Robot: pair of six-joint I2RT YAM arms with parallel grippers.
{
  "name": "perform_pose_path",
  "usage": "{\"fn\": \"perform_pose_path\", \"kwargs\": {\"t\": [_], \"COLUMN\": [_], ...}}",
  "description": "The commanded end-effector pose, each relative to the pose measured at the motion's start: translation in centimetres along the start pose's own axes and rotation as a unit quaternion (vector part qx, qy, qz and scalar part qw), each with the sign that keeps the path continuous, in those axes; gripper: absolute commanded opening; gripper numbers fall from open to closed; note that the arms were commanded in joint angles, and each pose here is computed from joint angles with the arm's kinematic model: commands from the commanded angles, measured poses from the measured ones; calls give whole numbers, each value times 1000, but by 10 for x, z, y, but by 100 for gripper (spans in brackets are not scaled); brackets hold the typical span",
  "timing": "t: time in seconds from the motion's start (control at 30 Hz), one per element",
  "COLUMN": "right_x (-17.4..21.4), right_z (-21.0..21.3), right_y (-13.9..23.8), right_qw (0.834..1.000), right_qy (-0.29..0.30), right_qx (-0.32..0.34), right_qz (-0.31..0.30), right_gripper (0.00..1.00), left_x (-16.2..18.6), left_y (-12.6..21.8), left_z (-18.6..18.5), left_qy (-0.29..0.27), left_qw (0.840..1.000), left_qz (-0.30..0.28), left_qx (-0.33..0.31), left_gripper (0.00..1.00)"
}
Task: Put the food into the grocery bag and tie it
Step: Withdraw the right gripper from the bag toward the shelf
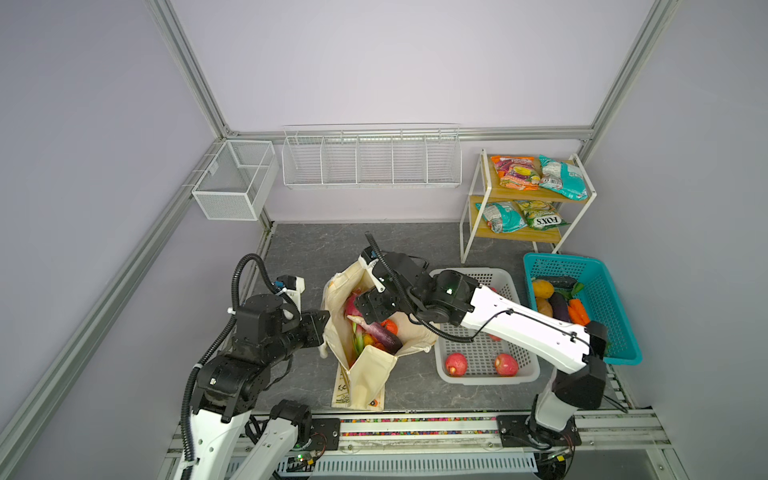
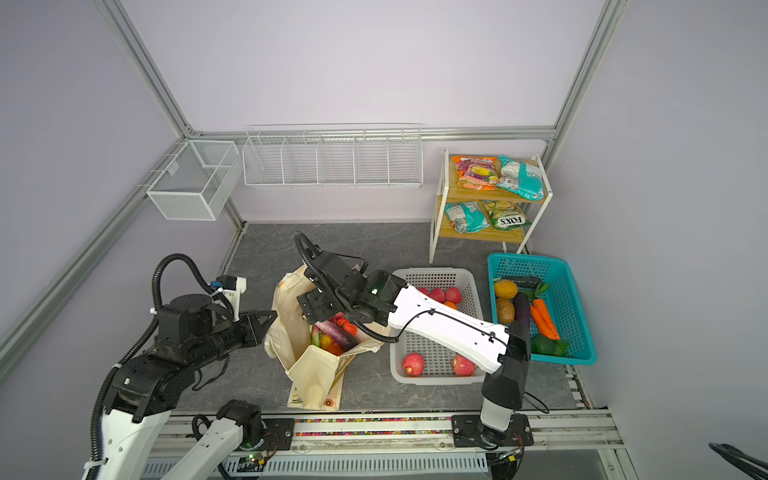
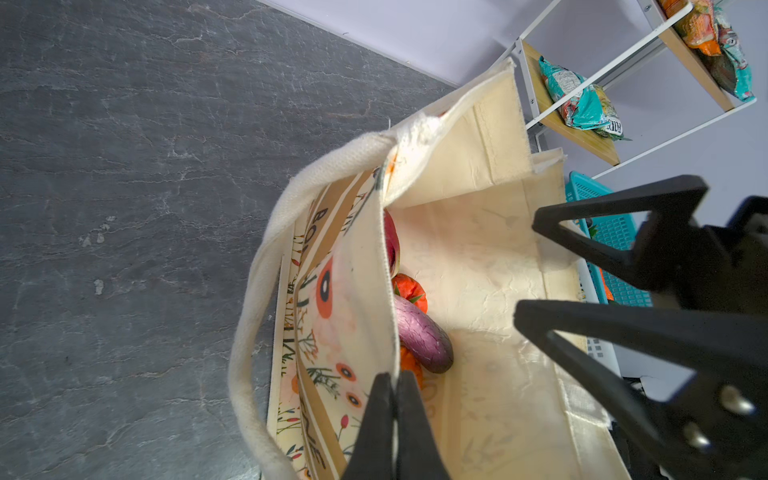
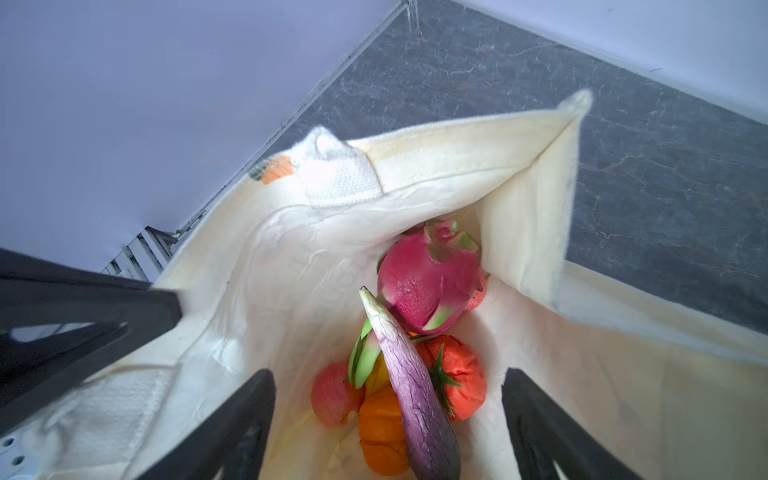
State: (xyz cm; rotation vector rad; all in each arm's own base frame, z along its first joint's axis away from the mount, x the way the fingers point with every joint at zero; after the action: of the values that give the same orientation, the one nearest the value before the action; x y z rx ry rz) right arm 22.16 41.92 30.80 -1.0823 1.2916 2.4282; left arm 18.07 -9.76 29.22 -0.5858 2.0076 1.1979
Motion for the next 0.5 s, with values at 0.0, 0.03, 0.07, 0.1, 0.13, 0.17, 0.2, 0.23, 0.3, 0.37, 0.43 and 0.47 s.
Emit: {"fn": "perform_pose_path", "kwargs": {"t": [0.0,0.03,0.07,0.1,0.13,0.17,0.2,0.23,0.3,0.37,0.43,0.47], "right_x": [-11,-14,-17,-20,-22,-25,-27,-29,-30,-31,-29,-27], "right_z": [-2,-3,-5,-8,-10,-15,-19,-22,-33,-46,-62,-69], "right_y": [25,30,35,42,47,54,60,66,79,90,100,103], "right_qw": [1000,999,999,999,998,998,997,996,995,992,991,990], "right_qy": [9,11,12,13,14,15,15,16,15,10,3,-3], "right_qx": [5,7,11,15,20,29,35,41,57,76,91,97], "right_qz": [-23,-30,-36,-44,-50,-59,-66,-72,-86,-97,-102,-102], "right_gripper": [88,88,88,88,88,88,88,88,88,88,88,88], "left_x": [-2,-3,-2,-3,-3,-3,-3,-3,-3,-2,-3,-3], "left_y": [7,8,8,8,8,8,9,9,9,9,9,9], "left_z": [-2,-2,-2,-2,-2,-2,-2,-2,-2,-2,-2,-2], "left_qy": [-6,-5,-5,-4,-5,-4,-4,-4,-4,-3,-3,-3], "left_qw": [1000,1000,1000,1000,1000,1000,1000,1000,1000,1000,1000,1000], "left_qz": [1,0,0,-1,-2,-2,-3,-2,-2,-2,-3,-3], "left_qx": [-2,-2,-2,-2,-1,-1,-1,-1,-2,-2,-2,-2], "left_gripper": [0,0,0,0,0,0,0,0,0,0,0,0]}}
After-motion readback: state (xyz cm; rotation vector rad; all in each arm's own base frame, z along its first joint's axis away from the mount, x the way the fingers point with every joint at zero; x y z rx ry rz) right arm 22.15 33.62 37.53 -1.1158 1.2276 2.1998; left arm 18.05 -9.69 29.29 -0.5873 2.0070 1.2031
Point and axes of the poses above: each gripper's point midway between its finger pads, its own y axis back along the fingers, its own z axis along the line the jaws close on, x = y × z, the point moved 1 cm from there along y, back along the fingers, and after that the axes turned 14 degrees about -y, right-handed, at the moved point
